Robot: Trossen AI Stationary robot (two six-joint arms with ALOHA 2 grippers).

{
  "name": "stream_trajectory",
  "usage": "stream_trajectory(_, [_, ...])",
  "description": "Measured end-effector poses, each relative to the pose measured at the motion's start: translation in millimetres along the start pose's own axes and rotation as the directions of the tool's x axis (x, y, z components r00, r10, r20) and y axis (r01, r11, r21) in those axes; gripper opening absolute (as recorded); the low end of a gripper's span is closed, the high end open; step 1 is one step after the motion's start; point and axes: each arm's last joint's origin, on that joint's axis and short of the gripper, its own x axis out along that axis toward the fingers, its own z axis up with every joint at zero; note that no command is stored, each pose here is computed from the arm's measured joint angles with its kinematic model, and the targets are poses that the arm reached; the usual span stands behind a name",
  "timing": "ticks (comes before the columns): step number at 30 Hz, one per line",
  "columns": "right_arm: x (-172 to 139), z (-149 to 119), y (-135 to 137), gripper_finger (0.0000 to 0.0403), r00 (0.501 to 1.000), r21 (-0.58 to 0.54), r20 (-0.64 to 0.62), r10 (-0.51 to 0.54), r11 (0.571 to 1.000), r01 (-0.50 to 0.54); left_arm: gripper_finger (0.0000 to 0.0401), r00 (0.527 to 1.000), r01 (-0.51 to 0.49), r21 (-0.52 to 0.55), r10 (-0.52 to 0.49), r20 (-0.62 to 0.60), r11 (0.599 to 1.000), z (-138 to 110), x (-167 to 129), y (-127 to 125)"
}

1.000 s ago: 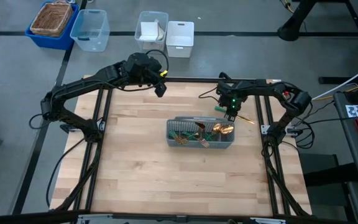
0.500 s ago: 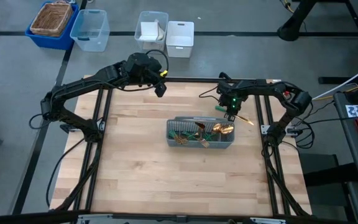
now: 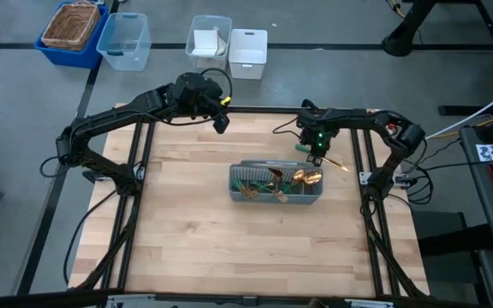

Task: Sort silverware
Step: Put the green knife into the gray utensil holder

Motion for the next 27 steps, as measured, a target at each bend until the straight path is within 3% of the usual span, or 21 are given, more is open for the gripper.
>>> stream_trajectory(4, [-14.0, 16.3, -2.5, 0.0028, 0.994, -0.005, 0.105, -0.002, 1.000, 0.002, 0.0107, 1.000, 0.000, 0.000, 0.000, 0.000, 1.000, 0.0, 0.0, 0.0])
stream_trajectory(18, [-47.8, 35.6, -5.6, 0.0003, 0.981, -0.009, 0.194, -0.011, 1.000, 0.014, 0.0107, 1.000, 0.000, 0.000, 0.000, 0.004, 1.000, 0.4, 0.0, 0.0])
stream_trajectory(27, [-48.7, 36.0, -7.1, 0.0051, 0.981, -0.002, 0.186, -0.050, 0.999, 0.051, 0.0107, 1.000, 0.001, 0.000, -0.001, 0.004, 1.000, 0.4, 0.0, -0.2])
